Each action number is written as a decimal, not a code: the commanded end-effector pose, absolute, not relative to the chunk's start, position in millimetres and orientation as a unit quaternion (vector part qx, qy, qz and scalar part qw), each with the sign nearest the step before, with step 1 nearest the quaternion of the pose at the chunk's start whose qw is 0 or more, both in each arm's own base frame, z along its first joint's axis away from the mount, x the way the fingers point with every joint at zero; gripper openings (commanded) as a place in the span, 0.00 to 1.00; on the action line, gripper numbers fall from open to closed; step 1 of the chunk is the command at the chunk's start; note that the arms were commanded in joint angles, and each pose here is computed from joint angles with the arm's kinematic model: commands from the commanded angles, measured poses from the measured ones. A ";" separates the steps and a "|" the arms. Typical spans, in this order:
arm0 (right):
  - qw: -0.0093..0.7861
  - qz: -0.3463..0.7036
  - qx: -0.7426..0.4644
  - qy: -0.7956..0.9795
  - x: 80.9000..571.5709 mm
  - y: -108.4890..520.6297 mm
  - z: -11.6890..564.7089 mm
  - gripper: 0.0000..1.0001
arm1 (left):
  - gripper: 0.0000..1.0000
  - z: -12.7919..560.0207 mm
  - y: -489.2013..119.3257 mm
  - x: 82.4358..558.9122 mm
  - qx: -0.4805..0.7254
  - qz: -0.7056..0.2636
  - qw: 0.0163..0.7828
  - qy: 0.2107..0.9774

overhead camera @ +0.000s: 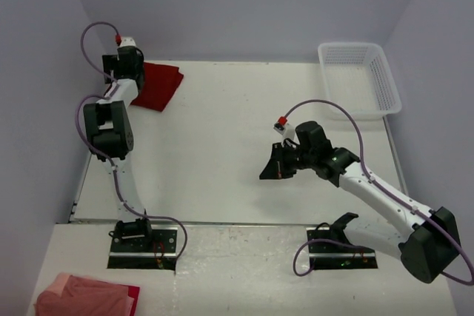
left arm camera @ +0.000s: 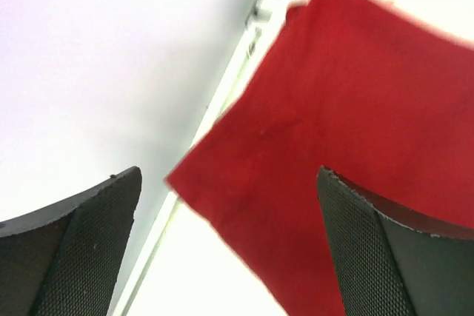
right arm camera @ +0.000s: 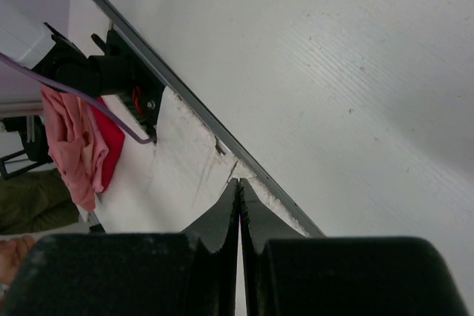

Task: Fold and stack the t-shirts
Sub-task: Put the neatly folded tshirt into the corner of the board with the left arm

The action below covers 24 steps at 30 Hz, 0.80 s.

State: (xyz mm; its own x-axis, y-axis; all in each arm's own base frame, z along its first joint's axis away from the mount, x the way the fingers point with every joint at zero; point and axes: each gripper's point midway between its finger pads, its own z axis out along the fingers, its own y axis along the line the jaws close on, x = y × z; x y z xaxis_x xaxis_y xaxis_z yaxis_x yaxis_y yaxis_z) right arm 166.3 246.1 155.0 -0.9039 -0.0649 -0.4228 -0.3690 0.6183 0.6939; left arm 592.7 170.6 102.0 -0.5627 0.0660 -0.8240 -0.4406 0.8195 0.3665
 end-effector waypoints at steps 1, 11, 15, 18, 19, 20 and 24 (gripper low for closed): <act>0.204 0.433 -0.122 0.869 165.6 252.4 164.6 0.00 | 1.00 249.5 138.2 598.4 -0.159 0.296 0.609 0.718; 0.235 0.439 -0.111 0.860 148.6 240.2 180.3 0.00 | 0.00 204.1 54.1 619.6 -0.098 0.196 0.540 0.812; 0.245 0.441 -0.109 0.856 144.8 236.9 186.7 0.00 | 0.00 162.7 30.1 611.3 -0.113 0.119 0.486 0.859; 0.247 0.448 -0.110 0.852 142.8 237.2 189.7 0.00 | 0.00 134.3 10.6 593.9 -0.126 0.063 0.438 0.888; 0.247 0.451 -0.110 0.851 141.8 237.7 190.9 0.00 | 0.00 128.9 2.7 591.2 -0.123 0.042 0.429 0.894; 0.246 0.452 -0.114 0.850 139.7 238.0 190.9 0.00 | 0.00 127.3 -2.0 588.4 -0.131 0.028 0.424 0.896; 0.249 0.453 -0.112 0.849 137.9 236.4 189.4 0.00 | 0.00 107.6 -6.2 573.1 -0.142 0.021 0.388 0.910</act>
